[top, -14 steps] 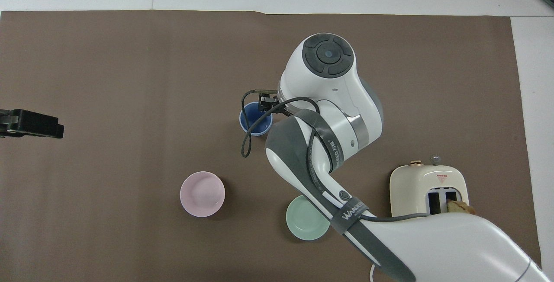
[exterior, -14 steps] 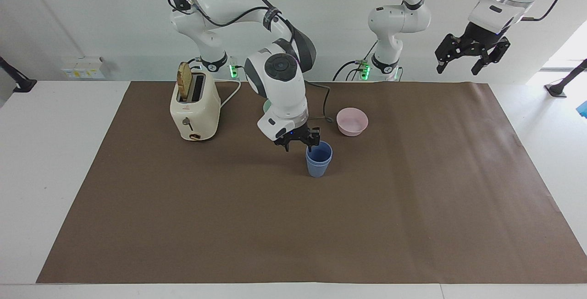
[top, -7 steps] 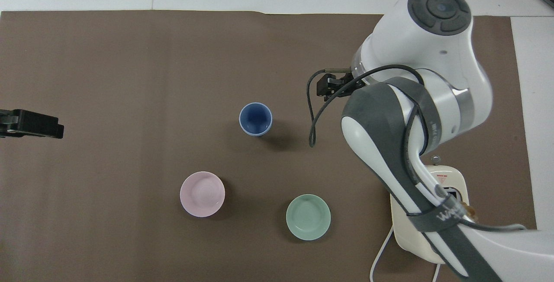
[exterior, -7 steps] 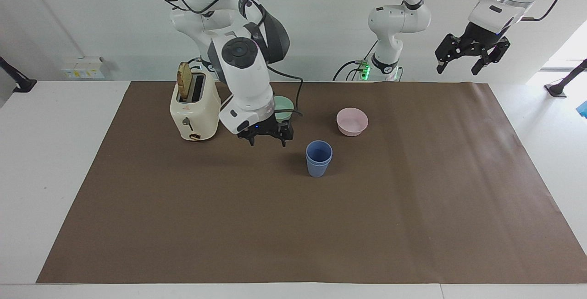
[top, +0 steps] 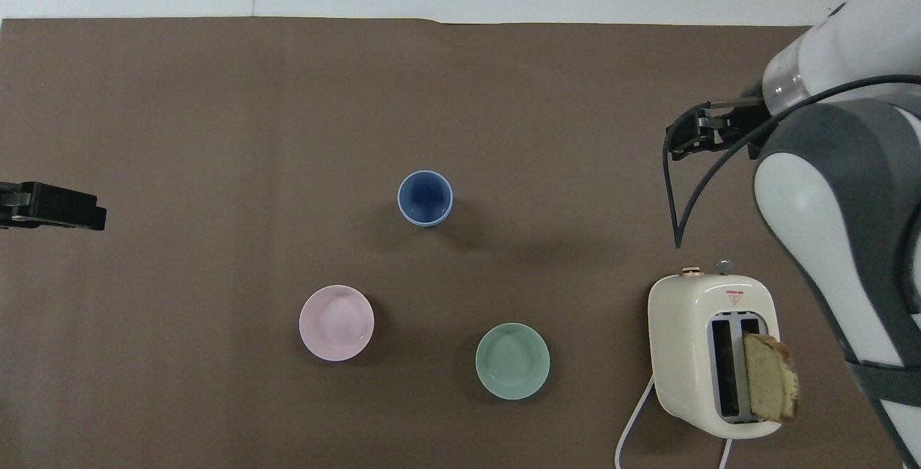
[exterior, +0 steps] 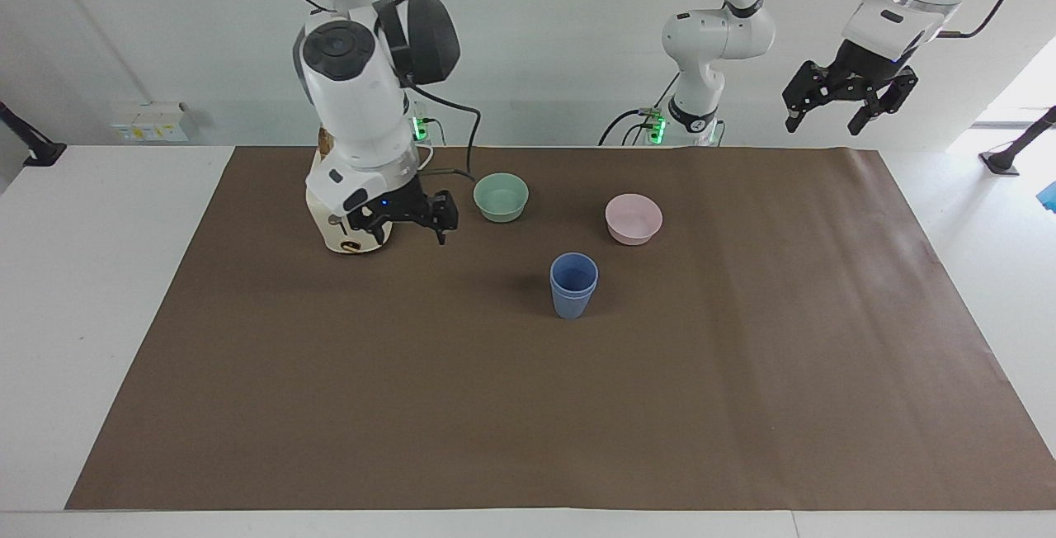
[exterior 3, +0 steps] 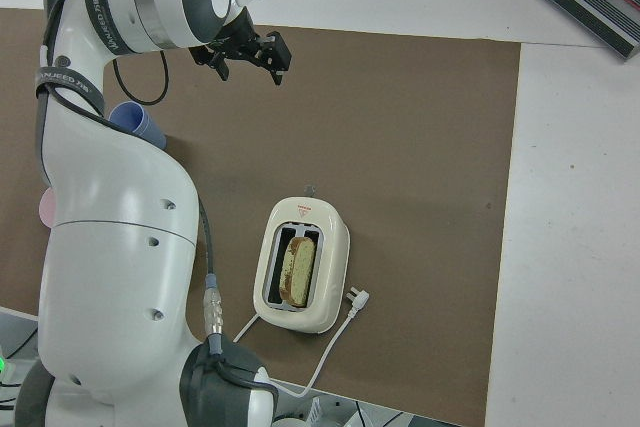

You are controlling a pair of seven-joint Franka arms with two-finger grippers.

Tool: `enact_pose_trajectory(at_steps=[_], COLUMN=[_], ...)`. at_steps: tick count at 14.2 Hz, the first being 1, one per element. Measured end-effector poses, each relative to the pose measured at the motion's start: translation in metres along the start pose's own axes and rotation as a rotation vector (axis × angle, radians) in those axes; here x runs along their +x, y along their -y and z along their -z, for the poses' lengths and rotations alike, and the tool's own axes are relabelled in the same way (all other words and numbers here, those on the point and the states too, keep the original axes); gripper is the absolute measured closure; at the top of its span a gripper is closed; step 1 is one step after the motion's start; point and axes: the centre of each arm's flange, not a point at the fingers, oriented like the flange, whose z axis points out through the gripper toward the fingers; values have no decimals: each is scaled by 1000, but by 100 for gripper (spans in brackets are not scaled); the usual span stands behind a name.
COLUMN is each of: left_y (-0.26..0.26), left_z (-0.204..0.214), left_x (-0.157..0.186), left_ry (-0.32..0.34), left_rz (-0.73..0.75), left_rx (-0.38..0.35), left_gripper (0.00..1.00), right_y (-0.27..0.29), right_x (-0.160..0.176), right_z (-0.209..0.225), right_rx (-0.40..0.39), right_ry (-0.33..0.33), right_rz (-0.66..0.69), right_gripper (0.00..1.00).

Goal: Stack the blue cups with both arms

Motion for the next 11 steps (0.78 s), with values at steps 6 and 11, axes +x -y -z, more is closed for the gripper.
enact_pose_trajectory(at_steps=[6,11], left_y=[0,0], left_z=[0,0], left_x=[0,0], left_ry=[0,0], left_rz=[0,0], left_rx=[0,0], left_gripper=[0,0], right_y=[-46,-42], right_x=[-25,-47], right_z=[43,70], right_rx=[-25,-37], right_ry=[-27,-41], right_rz=[1,4], right_gripper=[0,0])
